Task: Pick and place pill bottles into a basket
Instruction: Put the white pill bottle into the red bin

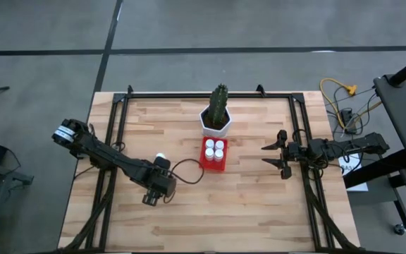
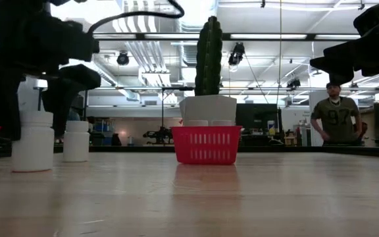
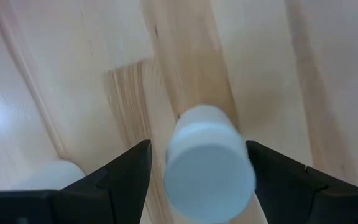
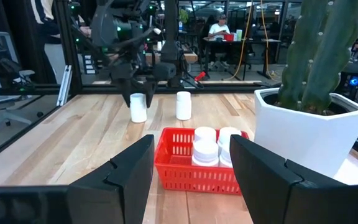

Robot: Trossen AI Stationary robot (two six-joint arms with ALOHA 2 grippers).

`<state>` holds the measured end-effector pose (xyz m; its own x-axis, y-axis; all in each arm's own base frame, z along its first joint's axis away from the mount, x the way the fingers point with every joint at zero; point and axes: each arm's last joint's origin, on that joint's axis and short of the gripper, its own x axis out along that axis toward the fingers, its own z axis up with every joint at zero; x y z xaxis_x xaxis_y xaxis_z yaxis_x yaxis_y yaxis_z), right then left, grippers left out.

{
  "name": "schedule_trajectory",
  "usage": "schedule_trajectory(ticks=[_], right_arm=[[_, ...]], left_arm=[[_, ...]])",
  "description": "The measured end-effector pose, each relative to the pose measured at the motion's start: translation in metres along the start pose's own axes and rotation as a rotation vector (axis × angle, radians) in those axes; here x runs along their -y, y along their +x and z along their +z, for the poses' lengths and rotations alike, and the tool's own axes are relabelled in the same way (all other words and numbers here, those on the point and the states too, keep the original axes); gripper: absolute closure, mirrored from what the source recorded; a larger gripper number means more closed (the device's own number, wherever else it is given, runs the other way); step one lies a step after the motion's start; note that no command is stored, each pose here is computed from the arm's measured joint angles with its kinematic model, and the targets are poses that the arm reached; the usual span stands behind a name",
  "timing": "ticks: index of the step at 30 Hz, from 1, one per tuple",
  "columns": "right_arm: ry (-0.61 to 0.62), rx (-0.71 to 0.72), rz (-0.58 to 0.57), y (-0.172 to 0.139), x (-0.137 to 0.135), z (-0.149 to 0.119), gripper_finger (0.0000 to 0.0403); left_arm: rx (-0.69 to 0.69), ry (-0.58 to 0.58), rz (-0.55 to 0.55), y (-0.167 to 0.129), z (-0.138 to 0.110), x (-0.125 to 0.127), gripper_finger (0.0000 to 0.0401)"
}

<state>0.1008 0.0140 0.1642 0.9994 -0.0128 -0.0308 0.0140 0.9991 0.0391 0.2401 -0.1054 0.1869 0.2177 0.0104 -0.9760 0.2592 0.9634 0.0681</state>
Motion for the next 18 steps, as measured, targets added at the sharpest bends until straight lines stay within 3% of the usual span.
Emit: schedule_trajectory(ticks=[14,18], right_arm=[[0.008,0.000,0.000,0.000,0.000,0.000,0.0202],[0.008,0.000,-0.001,0.000,0.000,0.000,0.0202]], left_arm=[[0.005,-0.007,0.001,0.006,0.001,0.001,0.0165],[-0.014,-0.002,0.004,0.012,0.002,0.001,0.0190]])
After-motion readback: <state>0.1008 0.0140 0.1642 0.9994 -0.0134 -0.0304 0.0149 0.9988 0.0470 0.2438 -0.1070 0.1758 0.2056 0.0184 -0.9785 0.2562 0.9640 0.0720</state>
